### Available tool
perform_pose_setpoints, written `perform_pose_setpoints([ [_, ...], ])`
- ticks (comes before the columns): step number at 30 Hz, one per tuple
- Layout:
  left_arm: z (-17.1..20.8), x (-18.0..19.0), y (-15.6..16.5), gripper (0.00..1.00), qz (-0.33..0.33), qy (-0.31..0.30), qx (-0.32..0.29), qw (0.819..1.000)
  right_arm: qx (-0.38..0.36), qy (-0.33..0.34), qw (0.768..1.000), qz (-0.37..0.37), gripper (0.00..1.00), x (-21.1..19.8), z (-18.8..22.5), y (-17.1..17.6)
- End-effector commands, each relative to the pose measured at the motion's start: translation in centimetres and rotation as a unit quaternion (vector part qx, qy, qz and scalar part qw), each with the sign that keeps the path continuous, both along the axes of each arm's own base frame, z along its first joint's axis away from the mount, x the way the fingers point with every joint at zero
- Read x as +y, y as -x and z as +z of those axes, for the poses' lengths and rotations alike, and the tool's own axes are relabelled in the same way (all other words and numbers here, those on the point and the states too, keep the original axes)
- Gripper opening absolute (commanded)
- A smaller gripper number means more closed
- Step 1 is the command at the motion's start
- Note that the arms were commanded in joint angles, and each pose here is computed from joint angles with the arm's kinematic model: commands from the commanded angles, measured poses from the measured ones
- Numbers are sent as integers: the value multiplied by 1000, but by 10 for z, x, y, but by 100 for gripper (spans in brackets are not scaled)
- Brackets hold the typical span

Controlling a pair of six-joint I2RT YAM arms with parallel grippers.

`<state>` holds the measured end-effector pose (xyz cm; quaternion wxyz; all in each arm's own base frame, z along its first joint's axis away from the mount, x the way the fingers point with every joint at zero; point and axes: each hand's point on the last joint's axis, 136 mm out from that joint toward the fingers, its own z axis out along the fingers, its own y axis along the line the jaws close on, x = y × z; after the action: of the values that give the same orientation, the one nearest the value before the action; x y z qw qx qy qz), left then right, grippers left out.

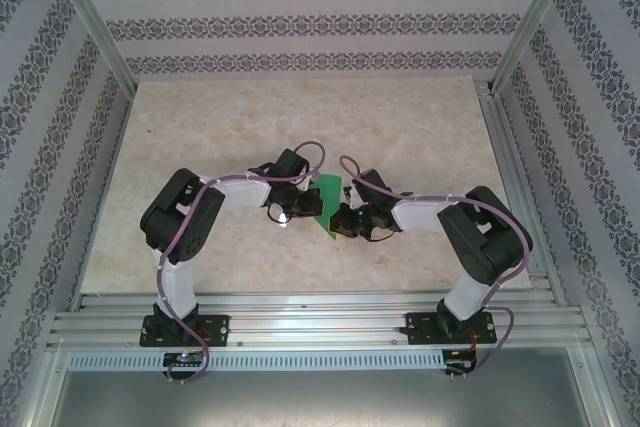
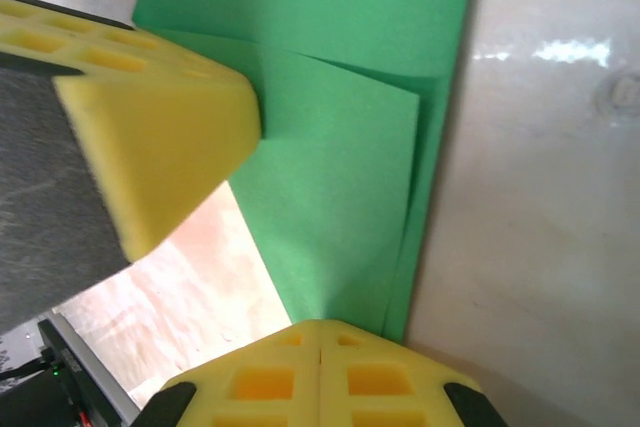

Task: Fold a paper plane with a square sheet of paper (fold left side to right side)
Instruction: Third fold the triangle at the center of the table.

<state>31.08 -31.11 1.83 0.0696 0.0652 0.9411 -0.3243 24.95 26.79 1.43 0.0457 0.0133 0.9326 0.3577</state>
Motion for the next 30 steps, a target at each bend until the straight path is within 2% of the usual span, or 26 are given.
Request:
perform_pose_setpoints([
  [1, -31, 18, 23, 6, -2, -66, 33, 997, 24, 39, 999, 4, 5, -15, -23, 14],
  [8, -30, 18, 22, 6, -2, -68, 31, 997, 35, 65, 997, -5, 5, -28, -31, 15],
  [11, -30, 19, 22, 6, -2, -70, 31, 997, 22, 69, 997, -12, 5, -33, -19, 12],
  [17, -28, 18, 21, 5, -2, -68, 28, 997, -22, 6, 1000, -17, 5, -18, 26, 3],
  [22, -26, 17, 20, 6, -4, -68, 26, 997, -31, -28, 999, -4, 6, 4, 43, 6],
  [30, -25, 16, 20, 5, -6, -70, 24, 997, -7, -16, 1000, -1, 5, 12, 20, 7],
])
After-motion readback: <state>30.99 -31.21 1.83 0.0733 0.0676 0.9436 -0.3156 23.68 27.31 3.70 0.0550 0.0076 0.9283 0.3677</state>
